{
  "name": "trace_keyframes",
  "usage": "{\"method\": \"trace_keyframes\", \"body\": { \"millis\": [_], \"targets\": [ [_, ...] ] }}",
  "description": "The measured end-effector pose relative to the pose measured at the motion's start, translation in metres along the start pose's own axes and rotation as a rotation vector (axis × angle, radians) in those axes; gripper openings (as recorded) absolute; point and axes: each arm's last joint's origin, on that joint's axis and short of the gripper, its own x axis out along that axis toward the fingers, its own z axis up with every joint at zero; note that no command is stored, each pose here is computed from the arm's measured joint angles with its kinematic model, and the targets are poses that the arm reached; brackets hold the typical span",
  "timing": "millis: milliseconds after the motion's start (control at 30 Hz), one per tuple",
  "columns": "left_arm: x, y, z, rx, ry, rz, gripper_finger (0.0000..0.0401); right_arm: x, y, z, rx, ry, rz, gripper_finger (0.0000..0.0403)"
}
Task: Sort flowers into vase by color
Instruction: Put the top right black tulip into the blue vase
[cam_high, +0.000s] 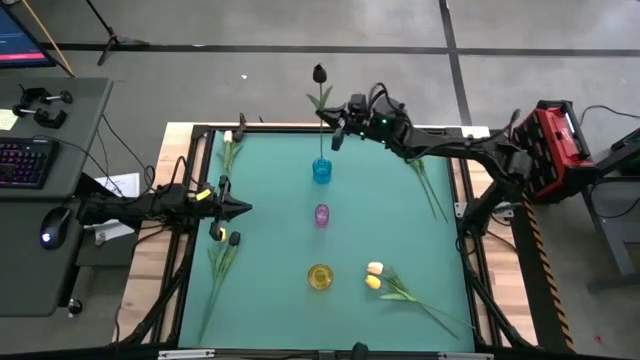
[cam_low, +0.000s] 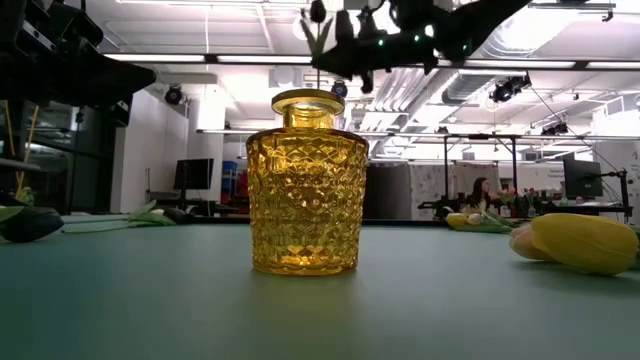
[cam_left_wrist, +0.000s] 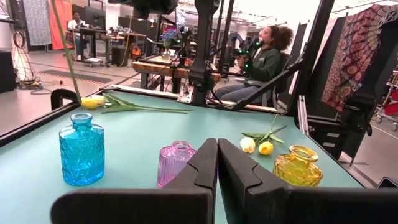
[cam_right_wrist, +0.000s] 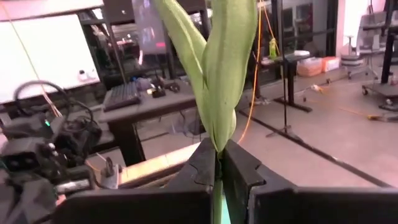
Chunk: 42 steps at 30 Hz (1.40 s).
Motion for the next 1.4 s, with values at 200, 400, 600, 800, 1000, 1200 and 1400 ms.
{"method": "trace_keyframes", "body": {
  "millis": [200, 400, 600, 800, 1000, 1200, 1400],
  "targets": [
    [0.000, 0.000, 0.000, 0.000, 0.000, 0.000, 0.0000, 0.004, -0.002, -0.006, -0.015, 0.000, -0.003, 0.0000],
    [0.000, 0.000, 0.000, 0.000, 0.000, 0.000, 0.0000, 0.005, 0.000, -0.009, -0.022, 0.020, -0.001, 0.0000],
    [0.000, 0.000, 0.000, 0.000, 0.000, 0.000, 0.0000, 0.004, 0.000, -0.015, -0.022, 0.083, -0.010, 0.0000],
    [0.000, 0.000, 0.000, 0.000, 0.000, 0.000, 0.0000, 0.004, 0.000, -0.015, -0.041, 0.086, -0.013, 0.0000],
    [0.000, 0.000, 0.000, 0.000, 0.000, 0.000, 0.0000, 0.004, 0.000, -0.018, 0.026, 0.114, -0.009, 0.0001],
    [0.000, 0.000, 0.000, 0.000, 0.000, 0.000, 0.0000, 0.002, -0.001, -0.022, 0.064, 0.174, -0.014, 0.0029],
    [0.000, 0.000, 0.000, 0.000, 0.001, 0.000, 0.0000, -0.007, 0.002, -0.020, 0.133, 0.271, 0.007, 0.0130]
  ]
}}
